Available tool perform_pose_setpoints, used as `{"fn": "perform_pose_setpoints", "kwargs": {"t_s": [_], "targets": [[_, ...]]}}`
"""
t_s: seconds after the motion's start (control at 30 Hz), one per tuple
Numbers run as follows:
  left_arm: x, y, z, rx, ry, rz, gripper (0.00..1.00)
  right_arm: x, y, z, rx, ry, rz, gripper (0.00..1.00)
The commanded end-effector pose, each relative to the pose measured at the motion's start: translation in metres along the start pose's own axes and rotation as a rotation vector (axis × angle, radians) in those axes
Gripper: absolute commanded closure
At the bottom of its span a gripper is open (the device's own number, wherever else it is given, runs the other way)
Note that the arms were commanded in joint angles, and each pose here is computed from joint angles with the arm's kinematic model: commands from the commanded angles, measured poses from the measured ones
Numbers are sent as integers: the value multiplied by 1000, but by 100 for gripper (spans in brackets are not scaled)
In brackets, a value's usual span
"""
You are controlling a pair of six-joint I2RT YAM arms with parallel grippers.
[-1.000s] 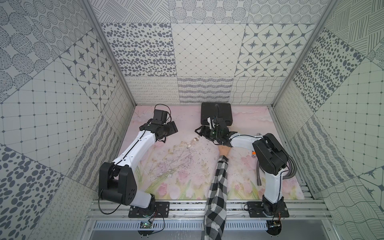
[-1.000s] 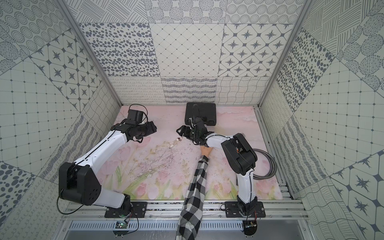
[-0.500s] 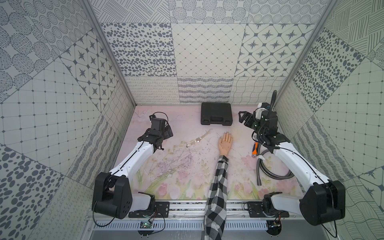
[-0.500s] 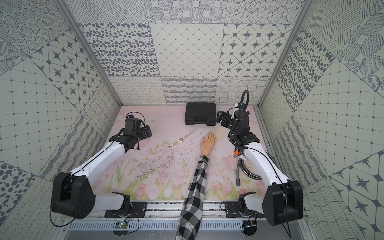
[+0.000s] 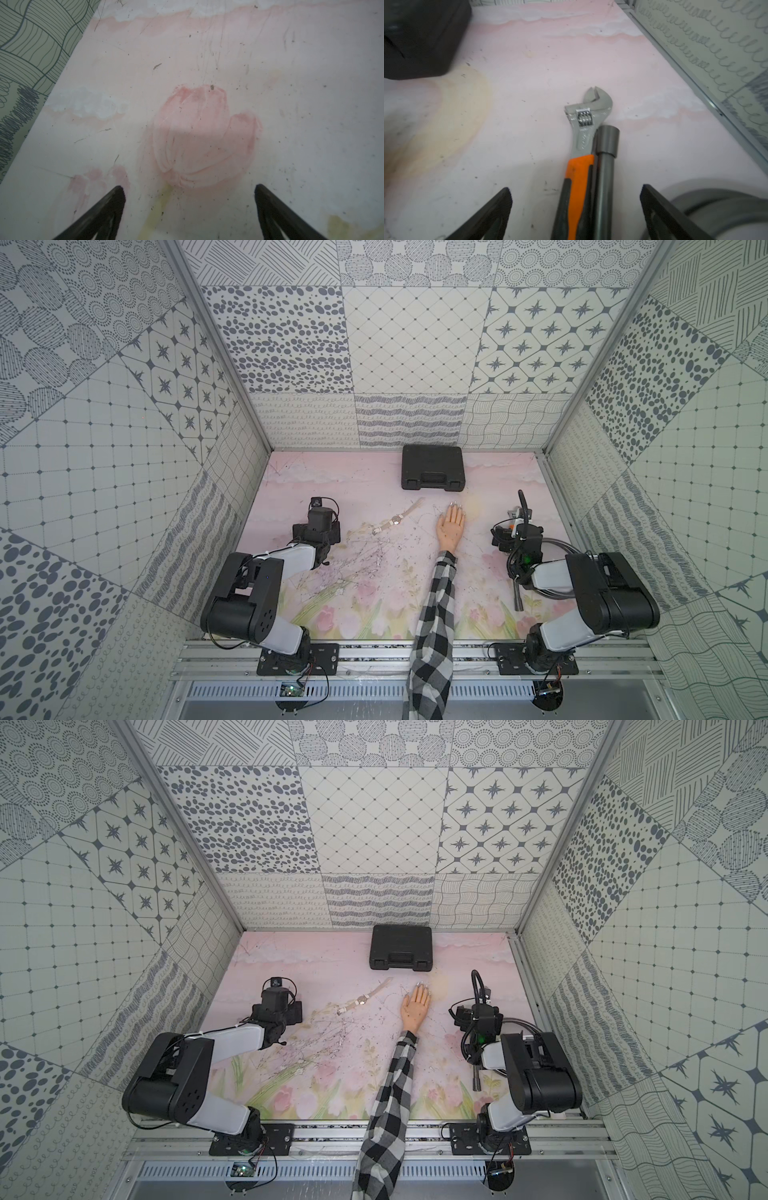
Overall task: Take off the watch
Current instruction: Reset both arms
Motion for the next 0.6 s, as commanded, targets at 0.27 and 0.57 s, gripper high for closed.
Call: {"fn": "perform_pose_setpoints", "kwargs": {"t_s": [0.27, 0.57], "targets": [[15, 10, 27, -32, -100, -313, 1, 48, 3, 29, 185, -13, -155, 2], [17, 10, 28, -34, -105, -311, 1, 47, 4, 31, 203, -19, -143, 2]]}}
Point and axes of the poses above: each gripper's point midway between its finger pads, its own y axis out along the fingers, its own z axis along the line the jaws close on, x = y × z, the point moved 6 cm from there along -y, back along the fingers, and after that the axes turned 15 degrees about y, right-handed, at the moved point
